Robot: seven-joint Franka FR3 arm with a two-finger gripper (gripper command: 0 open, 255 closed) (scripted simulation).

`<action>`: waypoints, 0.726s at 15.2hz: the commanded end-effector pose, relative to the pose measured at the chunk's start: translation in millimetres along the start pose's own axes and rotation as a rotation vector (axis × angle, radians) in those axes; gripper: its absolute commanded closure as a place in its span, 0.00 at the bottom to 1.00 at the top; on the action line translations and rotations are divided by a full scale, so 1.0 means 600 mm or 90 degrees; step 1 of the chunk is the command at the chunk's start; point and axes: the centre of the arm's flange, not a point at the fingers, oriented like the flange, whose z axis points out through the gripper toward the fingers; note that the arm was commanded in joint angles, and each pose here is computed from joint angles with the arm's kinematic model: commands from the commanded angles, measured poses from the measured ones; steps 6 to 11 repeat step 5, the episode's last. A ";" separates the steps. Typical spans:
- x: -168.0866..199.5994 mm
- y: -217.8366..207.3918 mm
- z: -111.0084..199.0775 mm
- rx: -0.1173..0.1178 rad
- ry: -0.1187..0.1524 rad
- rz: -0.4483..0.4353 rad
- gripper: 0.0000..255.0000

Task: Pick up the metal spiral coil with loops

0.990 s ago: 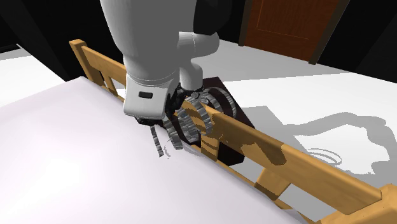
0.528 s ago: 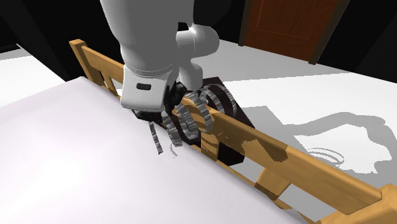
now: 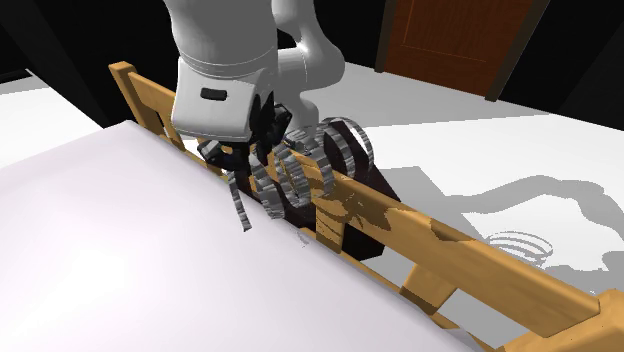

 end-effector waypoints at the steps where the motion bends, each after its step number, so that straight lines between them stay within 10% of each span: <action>1: -0.006 -0.002 -0.017 0.000 0.000 0.000 1.00; 11: -0.012 -0.005 -0.035 0.000 0.000 0.000 1.00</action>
